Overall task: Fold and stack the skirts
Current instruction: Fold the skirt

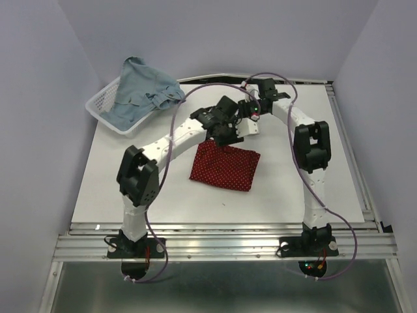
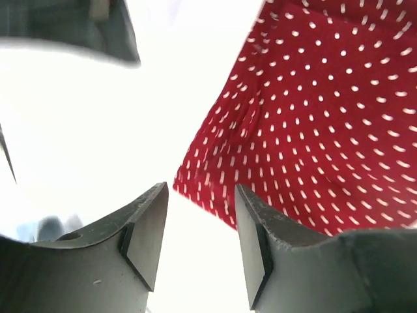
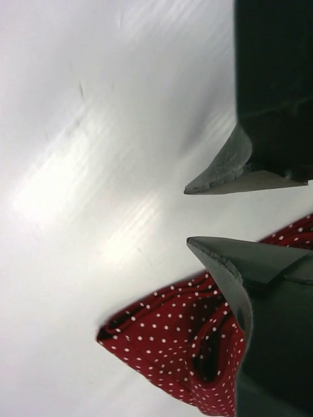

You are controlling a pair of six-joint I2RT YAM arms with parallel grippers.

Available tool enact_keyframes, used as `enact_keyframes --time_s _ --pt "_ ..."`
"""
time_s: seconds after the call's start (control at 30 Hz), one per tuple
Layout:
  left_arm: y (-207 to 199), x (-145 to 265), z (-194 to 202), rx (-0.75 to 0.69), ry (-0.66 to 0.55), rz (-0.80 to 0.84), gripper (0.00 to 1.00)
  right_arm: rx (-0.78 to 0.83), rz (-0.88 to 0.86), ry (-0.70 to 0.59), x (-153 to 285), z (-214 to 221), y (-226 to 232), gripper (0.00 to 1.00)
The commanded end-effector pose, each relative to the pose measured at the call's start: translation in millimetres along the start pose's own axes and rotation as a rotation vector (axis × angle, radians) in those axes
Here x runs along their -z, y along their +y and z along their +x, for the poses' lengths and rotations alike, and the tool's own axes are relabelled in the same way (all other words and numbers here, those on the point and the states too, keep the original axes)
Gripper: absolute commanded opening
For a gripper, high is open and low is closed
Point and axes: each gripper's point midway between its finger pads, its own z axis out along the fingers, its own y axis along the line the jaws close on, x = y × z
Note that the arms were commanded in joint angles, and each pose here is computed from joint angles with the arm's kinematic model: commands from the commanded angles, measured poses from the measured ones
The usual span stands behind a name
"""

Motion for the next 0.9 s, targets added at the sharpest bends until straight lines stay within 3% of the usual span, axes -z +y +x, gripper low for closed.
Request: enact_keyframes --time_s 0.0,0.1,0.23,0.47,0.67,0.87 --pt "24 74 -15 0.331 -0.212 -0.122 0.56 0.025 0.113 -0.202 78 -71 -9 0.41" --pt "5 78 -5 0.518 -0.312 -0.050 0.54 -0.022 0.056 -0.199 93 -58 18 0.46" --pt "-18 79 7 0.794 -0.481 0.120 0.51 -0.158 -0.179 -0.184 122 -23 91 0.48" --pt "-29 45 15 0.893 -0.530 0.246 0.46 -0.174 -0.460 -0.114 118 46 195 0.50" --pt "-15 1 20 1.013 -0.542 0.303 0.45 -0.264 -0.455 0.041 72 124 185 0.48" --pt "11 -46 71 1.183 -0.444 0.229 0.43 -0.327 -0.256 0.127 35 169 125 0.47"
